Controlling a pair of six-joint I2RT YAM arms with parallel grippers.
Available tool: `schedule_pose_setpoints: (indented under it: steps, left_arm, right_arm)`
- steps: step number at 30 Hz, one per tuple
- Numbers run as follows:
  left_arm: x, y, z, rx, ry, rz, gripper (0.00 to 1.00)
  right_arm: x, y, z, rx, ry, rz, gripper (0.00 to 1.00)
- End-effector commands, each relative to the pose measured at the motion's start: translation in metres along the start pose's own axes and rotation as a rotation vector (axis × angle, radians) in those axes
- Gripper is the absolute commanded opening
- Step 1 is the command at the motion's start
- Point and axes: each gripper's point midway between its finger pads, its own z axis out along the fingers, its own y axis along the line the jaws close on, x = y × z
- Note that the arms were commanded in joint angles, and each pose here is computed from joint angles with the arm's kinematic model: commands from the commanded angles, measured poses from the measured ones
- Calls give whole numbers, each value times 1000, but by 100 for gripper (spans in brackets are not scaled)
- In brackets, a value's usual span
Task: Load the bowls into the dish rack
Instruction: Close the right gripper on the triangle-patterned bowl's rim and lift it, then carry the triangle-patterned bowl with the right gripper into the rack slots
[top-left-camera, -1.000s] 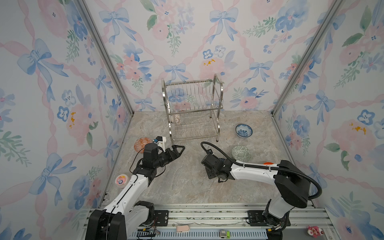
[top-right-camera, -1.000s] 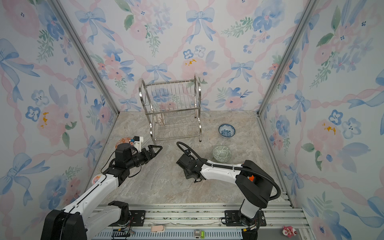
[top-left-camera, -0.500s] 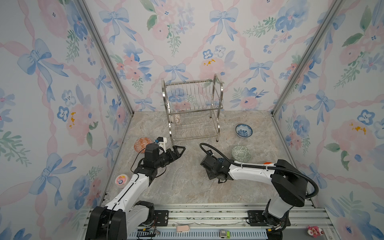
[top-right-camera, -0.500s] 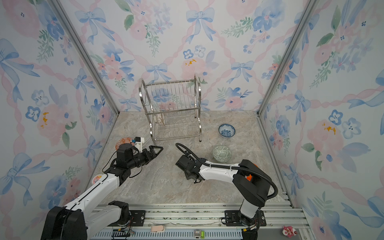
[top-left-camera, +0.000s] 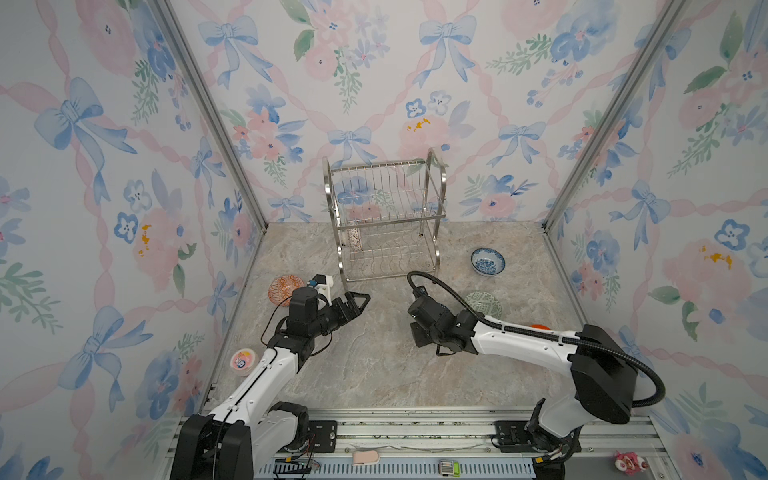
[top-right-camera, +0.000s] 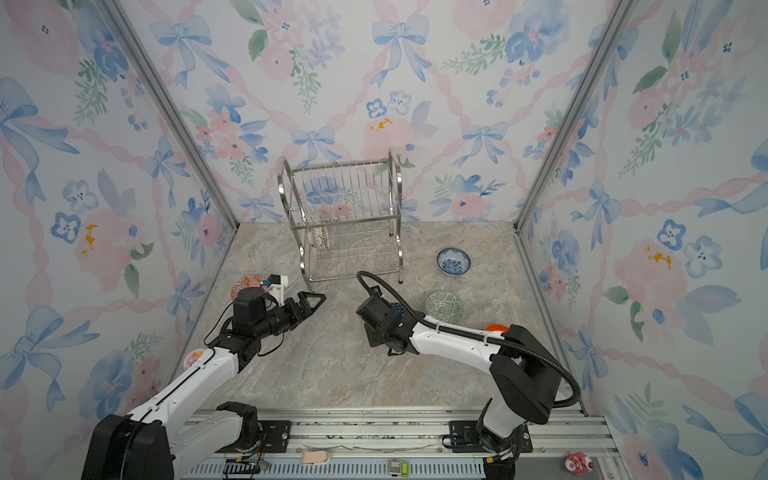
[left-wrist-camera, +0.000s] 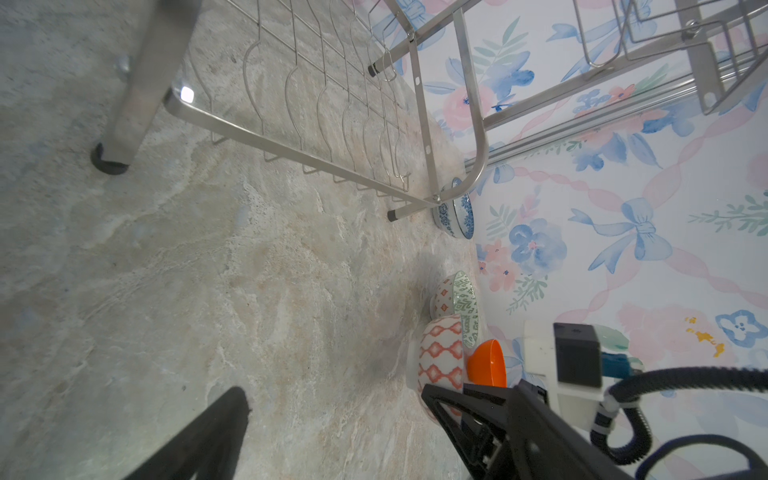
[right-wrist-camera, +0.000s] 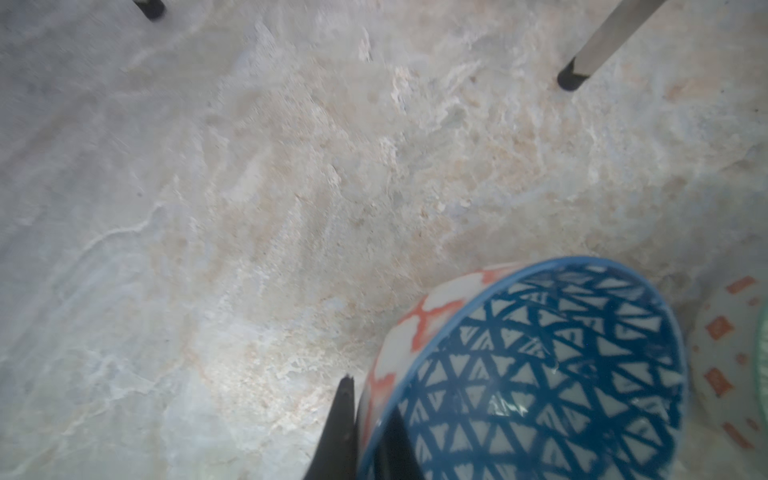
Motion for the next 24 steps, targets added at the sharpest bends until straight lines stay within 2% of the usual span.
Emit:
schedule_pose_setpoints:
  steps: [1,6,9,15,23,24]
  left_arm:
    - [-3,-7,-3,4,-6,28,98]
    - [-7,-7,-4,-11,-17,42,98]
    - [-16,-12,-6,-23,-37,68,98]
    - [-35,-28,-11,-8,-76,111,98]
    - [-33,-43,-10,71,-59,154,98]
    - [-32,-43,-10,73,-57,159,98]
  right_arm:
    - [-58,28,-35,-187,-212,52,0]
    - [-90,41,-59,-287,-363,57,0]
    - [-105,45,-61,-335,-408,63,0]
    - [-133,48,-52,-431,-496,106,0]
    - [-165,56,-32,-537,-586,155,0]
    - [-164,58,-21,-540,-579,162,0]
